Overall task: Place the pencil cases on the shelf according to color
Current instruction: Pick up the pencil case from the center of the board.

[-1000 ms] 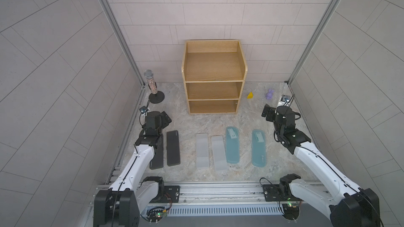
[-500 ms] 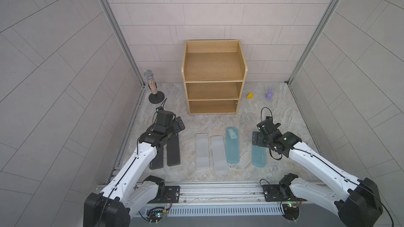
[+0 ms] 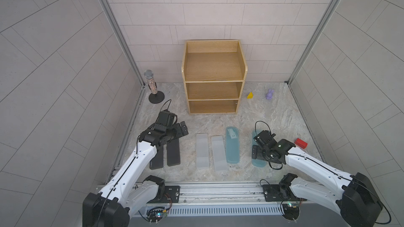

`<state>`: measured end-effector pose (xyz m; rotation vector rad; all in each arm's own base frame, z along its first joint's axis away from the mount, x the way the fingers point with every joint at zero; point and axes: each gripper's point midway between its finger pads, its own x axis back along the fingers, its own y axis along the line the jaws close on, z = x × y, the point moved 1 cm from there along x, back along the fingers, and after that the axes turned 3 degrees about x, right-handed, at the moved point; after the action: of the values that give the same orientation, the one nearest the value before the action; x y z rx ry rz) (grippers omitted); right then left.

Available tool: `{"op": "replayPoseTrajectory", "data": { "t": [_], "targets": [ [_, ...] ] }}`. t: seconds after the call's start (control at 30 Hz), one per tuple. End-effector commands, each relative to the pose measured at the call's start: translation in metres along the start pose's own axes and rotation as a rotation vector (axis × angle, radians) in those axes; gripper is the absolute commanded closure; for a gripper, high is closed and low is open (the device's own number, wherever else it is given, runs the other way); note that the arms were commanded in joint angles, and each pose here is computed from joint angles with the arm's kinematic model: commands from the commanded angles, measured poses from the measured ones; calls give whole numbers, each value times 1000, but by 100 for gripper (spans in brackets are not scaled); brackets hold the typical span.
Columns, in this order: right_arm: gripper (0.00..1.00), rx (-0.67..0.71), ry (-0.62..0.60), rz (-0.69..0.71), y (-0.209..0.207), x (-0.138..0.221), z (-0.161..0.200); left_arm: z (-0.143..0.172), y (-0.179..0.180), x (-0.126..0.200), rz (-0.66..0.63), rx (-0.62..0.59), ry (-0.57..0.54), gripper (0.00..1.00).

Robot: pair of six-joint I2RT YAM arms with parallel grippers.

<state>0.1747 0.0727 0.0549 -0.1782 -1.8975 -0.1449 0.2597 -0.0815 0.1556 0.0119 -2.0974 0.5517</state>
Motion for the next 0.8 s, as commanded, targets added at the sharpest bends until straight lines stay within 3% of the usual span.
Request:
{"op": "replayPoseTrajectory", "data": {
  "t": [0.0, 0.5, 0.77],
  "targets": [
    [0, -30, 31, 4, 2, -8, 11, -3, -7, 8, 19, -32, 4, 0],
    [2, -33, 49, 46, 10, -28, 25, -4, -16, 8, 64, -35, 9, 0],
    [15, -35, 51, 71, 8, -38, 31, -5, -21, 8, 98, -26, 4, 0]
  ]
}}
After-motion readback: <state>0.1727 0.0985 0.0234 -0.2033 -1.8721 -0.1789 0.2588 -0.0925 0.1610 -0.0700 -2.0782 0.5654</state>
